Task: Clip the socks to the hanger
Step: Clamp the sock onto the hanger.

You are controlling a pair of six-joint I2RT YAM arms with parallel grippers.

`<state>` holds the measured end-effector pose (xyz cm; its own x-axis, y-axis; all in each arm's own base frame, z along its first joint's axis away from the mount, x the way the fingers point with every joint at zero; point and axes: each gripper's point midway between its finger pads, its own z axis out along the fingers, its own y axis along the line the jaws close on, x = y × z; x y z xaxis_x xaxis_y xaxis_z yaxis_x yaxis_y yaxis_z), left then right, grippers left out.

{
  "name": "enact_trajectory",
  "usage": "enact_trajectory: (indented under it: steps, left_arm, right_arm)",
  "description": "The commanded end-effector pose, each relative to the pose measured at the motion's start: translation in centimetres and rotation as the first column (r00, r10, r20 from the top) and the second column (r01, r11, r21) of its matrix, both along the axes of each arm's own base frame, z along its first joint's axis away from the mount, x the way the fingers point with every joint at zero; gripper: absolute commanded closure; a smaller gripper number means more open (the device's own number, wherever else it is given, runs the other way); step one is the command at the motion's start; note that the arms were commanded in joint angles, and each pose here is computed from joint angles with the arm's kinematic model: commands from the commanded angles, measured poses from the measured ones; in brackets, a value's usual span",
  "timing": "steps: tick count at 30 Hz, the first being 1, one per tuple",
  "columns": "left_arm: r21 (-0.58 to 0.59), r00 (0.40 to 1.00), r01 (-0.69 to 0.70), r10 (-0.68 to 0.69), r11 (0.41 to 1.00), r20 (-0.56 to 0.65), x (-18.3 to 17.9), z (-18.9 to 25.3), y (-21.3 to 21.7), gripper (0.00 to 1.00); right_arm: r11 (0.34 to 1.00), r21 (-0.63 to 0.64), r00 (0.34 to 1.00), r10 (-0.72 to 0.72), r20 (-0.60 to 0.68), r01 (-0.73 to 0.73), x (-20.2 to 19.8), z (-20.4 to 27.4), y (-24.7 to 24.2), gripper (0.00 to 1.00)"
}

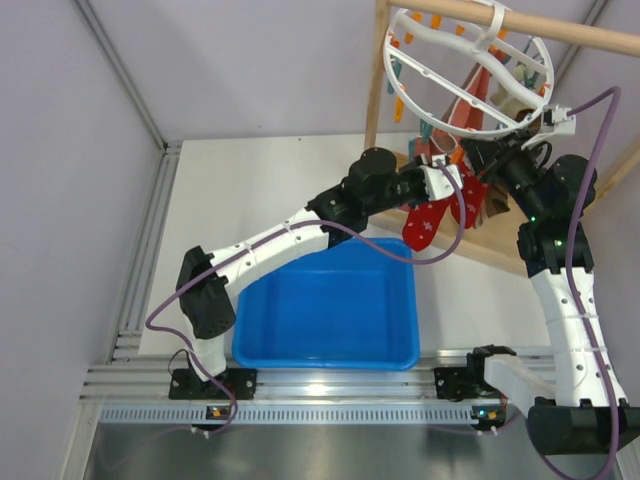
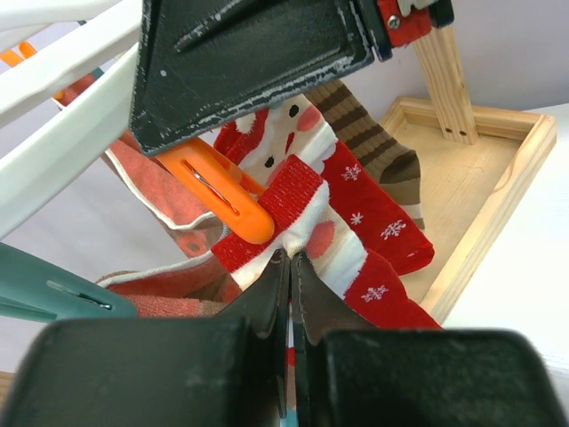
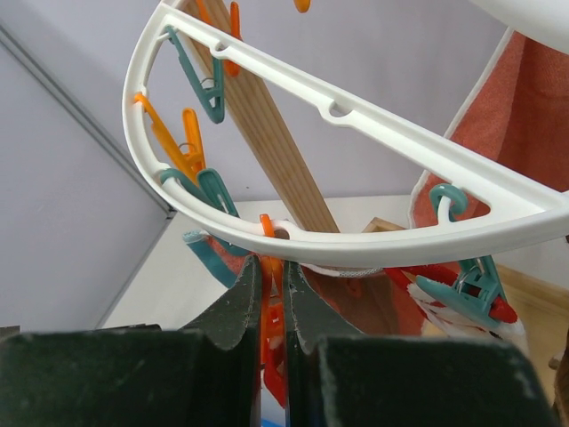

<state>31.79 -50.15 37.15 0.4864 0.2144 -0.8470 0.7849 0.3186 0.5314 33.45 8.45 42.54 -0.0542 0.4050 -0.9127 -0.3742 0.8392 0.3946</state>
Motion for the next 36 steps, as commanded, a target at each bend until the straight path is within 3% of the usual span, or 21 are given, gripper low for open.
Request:
enact_trajectory:
  steps: [1,11,19,24,28,29,36]
  left_arm:
    - [-0.113,0.995,0.001,0.01,0.994,0.094,0.0,5.4,0.4,1.0]
    - [-0.126,0.991,-0.001,0.018,0.992,0.131,0.2,6.3,0.3,1.0]
    - [-0.118,0.991,-0.002,0.017,0.993,0.129,0.4,5.9,0.0,1.0]
    - [-0.13,0.992,-0.014,0.03,0.991,0.12,0.7,5.8,-0.1,1.0]
    - [-0.144,0.994,-0.032,0.046,0.989,0.096,0.8,5.8,0.2,0.78]
    - [-0.149,0.995,-0.031,0.045,0.988,0.092,0.7,5.9,0.3,0.65]
    - [-0.145,1.0,-0.018,0.021,0.989,0.019,-0.8,5.6,1.6,0.45]
  right_arm:
    - [1.0,-0.009,0.997,0.005,0.075,-0.004,-0.5,2.4,0.2,1.0]
    - [1.0,-0.016,0.997,0.008,0.081,-0.007,-0.6,2.5,0.2,1.0]
    - [1.0,-0.008,0.997,0.012,0.081,-0.012,-0.9,2.8,0.3,0.62]
    - [1.0,-0.002,0.996,0.022,0.082,-0.022,-1.4,3.0,0.4,0.6]
    - [1.0,-0.016,0.996,0.015,0.089,-0.013,-2.1,3.3,0.3,0.57]
    - [1.0,-0.02,0.996,0.005,0.087,-0.003,-2.3,3.3,0.1,0.56]
    - [0.997,-0.067,0.994,-0.026,0.107,0.033,-3.8,3.8,-0.7,0.56]
